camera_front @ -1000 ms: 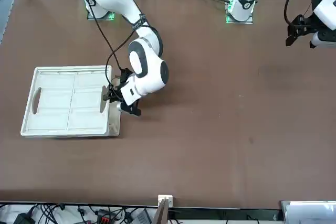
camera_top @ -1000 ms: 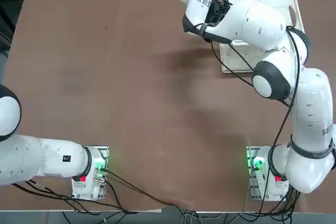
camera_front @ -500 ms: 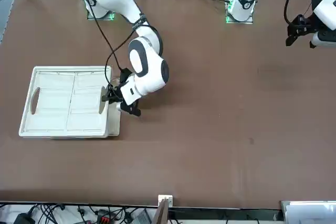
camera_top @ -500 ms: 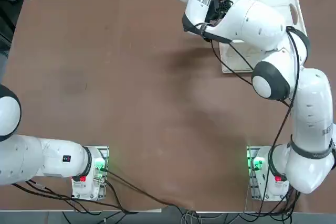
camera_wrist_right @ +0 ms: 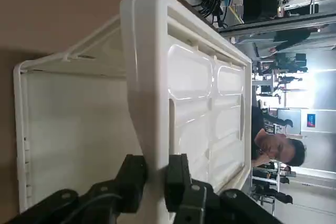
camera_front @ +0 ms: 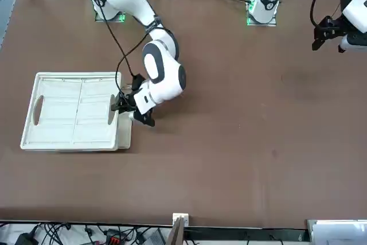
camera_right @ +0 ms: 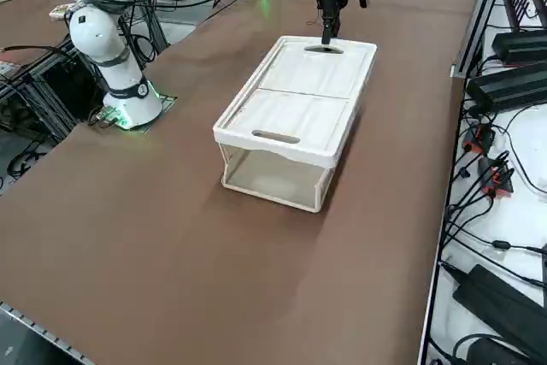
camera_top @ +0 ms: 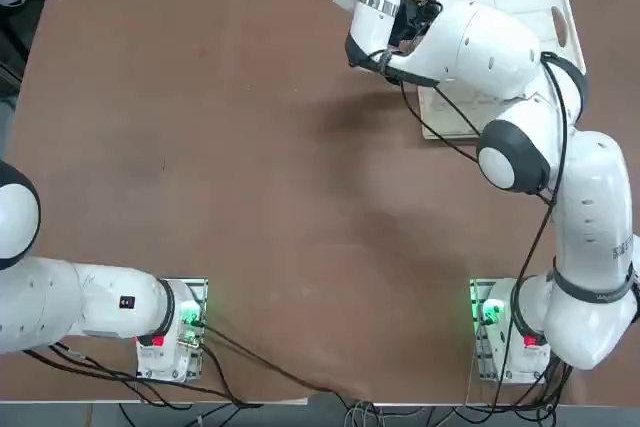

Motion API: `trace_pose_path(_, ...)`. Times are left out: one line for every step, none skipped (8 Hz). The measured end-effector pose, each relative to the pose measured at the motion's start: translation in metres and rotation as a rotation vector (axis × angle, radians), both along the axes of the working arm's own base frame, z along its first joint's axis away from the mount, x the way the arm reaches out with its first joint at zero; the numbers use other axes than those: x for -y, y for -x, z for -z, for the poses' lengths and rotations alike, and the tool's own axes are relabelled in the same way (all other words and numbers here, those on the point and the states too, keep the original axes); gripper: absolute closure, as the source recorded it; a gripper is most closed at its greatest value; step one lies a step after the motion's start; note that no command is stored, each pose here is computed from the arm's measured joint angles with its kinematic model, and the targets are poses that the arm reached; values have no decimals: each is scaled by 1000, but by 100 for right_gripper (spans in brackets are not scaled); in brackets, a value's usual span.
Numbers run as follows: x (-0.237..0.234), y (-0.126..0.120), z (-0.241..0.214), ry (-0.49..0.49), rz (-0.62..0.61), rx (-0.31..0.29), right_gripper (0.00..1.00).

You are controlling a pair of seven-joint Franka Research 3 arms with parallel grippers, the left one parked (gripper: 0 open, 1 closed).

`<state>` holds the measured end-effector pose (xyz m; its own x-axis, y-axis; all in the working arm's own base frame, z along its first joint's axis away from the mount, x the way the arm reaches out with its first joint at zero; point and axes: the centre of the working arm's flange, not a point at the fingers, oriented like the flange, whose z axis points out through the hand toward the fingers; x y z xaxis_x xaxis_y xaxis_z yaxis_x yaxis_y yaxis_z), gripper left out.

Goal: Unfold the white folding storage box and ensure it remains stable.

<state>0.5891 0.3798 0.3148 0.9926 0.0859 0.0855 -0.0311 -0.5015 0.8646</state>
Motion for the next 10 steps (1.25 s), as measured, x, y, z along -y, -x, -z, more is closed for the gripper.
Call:
trace_pose_path(-1, 1, 1, 10, -2, 1, 76)
trace_pose_path(-1, 2, 1, 15, -3, 1, 76)
trace_pose_path(-2, 2, 2, 19, -2, 0, 76)
trace_pose_path(-2, 4, 2, 23, 0, -2, 76)
trace_pose_path(-2, 5, 2, 27, 2, -4, 76)
trace_pose_path(-3, 5, 2, 29, 3, -5, 76)
trace_pose_path(-3, 6, 2, 33, 5, -7, 76)
trace_pose_path(-4, 8, 3, 38, 7, -10, 76)
trace_pose_path(-4, 10, 3, 44, 8, -13, 76)
trace_pose_path(-5, 11, 4, 50, 11, -16, 76)
